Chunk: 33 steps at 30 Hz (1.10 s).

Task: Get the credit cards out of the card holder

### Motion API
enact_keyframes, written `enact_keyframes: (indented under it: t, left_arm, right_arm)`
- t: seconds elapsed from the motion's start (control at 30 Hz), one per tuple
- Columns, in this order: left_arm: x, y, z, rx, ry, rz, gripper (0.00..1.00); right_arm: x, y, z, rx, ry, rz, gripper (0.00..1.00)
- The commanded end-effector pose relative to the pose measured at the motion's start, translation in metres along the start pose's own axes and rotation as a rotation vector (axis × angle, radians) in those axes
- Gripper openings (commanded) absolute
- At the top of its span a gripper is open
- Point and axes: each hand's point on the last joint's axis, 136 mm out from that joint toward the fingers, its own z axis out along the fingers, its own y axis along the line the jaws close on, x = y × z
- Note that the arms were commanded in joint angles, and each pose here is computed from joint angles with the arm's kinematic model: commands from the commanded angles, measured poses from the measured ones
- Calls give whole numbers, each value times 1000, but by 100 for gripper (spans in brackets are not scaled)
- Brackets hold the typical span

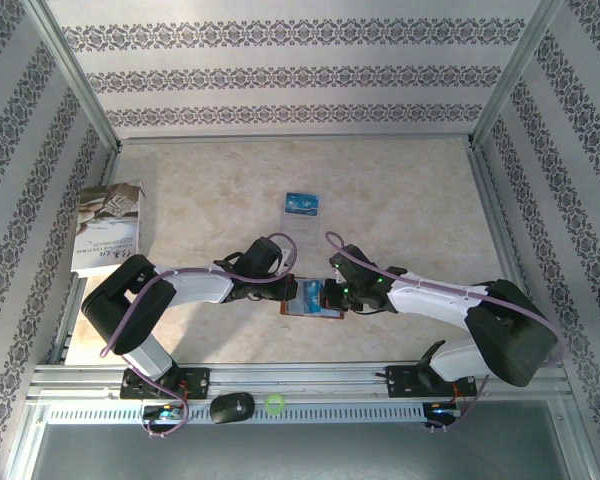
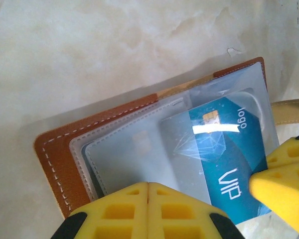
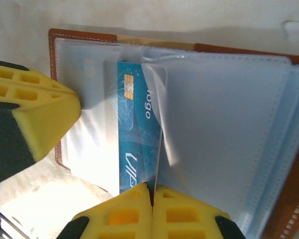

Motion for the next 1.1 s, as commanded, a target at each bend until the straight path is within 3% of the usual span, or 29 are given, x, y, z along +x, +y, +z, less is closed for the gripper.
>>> enact_keyframes:
  t: [0.0,0.33,0.5,0.73,0.83,0.9,1.0,1.07]
  left_arm:
    - [6,17,3,-45,14,-20,7]
    - [1,14,2,-33,8,-13,7]
    - [-8,2,-9,1,-27,11,21]
    - [-3,0,2,14,9,8,25]
    - [2,7,7,-4,23,1,25]
    - [4,10,8,-14,28,-2,24]
    - [5,12,9,-20,34,-1,24]
    - [6,12,9,-20,36,1,23]
  right_arm:
    - [8,-26,-13,128,19,-14,0]
    - [6,-20,-26,123,15,-60,0]
    - [12,-11,-6,59,61,-72,0]
    - [8,4,6,37,49,-100,0]
    - [4,-8,5,97,20,-85,23]
    - [-2,-11,2,98,-27,-63,32]
    - [-11,-9,3,40,-70,-24,42]
    - [-17,-7,6,11,-81,-4,42]
